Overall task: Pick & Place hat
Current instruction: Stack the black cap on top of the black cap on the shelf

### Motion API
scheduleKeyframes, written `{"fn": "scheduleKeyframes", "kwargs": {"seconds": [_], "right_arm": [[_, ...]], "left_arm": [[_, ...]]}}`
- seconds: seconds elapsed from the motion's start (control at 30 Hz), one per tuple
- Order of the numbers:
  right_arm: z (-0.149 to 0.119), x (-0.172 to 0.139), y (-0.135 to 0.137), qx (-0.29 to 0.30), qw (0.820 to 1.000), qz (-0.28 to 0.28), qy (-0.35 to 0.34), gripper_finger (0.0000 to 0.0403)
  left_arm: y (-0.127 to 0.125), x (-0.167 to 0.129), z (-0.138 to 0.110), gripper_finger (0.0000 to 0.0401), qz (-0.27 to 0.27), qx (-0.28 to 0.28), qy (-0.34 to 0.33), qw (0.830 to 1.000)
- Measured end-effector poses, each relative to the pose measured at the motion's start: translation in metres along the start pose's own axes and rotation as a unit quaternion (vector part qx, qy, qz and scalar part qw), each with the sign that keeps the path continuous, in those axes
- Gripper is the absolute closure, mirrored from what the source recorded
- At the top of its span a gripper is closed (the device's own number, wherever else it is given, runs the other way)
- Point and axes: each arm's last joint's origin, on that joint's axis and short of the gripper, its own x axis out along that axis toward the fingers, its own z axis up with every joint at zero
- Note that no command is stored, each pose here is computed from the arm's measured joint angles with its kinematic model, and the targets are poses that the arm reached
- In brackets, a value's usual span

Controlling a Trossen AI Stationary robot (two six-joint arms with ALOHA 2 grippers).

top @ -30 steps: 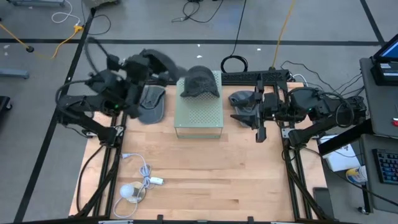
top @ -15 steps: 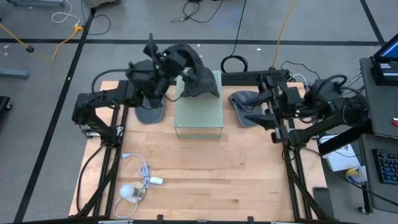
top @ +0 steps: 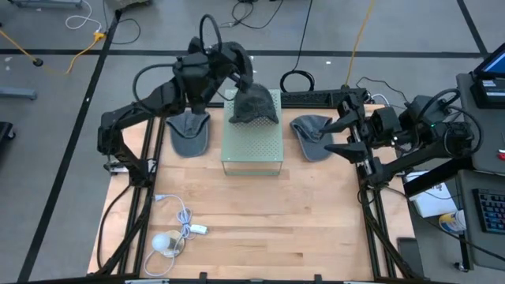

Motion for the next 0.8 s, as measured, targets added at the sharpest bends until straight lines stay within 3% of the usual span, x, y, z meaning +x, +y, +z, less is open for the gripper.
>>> {"fn": "scheduleKeyframes", "kwargs": {"seconds": [0.27, 0.53, 0.8], "right_arm": [[-0.001, -0.001, 0.002, -0.001, 0.999, 0.043, 0.005, 0.0236], [-0.003, -0.001, 0.004, 0.000, 0.998, 0.065, 0.016, 0.0236], [-0.010, -0.001, 0.004, 0.004, 0.996, 0.066, 0.053, 0.0236]], "left_arm": [[-0.003, 0.036, -0.031, 0.0376, -0.050, -0.037, 0.055, 0.997], [-0.022, 0.066, -0.058, 0.0376, -0.026, -0.057, 0.110, 0.992], [-0.042, 0.076, -0.074, 0.0376, -0.011, -0.073, 0.145, 0.987]]}}
